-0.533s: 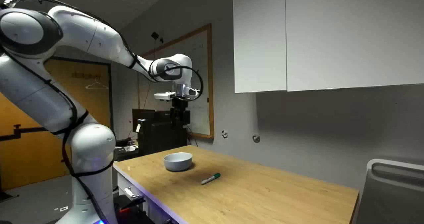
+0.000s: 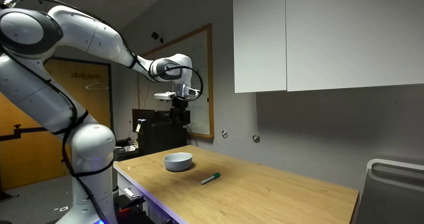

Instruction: Put the marker in the grey bowl

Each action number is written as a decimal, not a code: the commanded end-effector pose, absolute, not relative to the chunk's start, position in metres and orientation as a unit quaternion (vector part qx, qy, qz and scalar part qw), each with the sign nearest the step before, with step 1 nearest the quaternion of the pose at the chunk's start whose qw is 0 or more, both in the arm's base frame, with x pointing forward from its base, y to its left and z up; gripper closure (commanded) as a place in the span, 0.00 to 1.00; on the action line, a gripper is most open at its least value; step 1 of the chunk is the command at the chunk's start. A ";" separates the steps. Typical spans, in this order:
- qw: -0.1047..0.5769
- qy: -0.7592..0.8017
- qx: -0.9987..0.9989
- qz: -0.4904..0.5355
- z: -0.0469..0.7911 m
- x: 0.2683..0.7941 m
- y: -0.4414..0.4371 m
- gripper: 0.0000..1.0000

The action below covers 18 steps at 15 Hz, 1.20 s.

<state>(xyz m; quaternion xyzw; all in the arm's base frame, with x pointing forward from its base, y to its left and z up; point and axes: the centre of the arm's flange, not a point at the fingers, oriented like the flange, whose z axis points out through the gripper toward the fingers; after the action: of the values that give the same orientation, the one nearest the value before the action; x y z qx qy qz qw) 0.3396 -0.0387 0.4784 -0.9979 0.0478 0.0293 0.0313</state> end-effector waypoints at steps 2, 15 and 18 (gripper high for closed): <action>0.031 0.048 -0.998 0.029 0.478 0.340 -0.039 0.00; 0.024 0.109 -0.994 0.008 0.404 0.427 -0.059 0.00; 0.012 0.126 -0.991 0.029 0.374 0.445 -0.069 0.00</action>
<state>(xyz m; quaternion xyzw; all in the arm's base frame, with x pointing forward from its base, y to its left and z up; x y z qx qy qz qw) 0.4140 -0.0592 0.3935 -0.9945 0.1022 0.0104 0.0197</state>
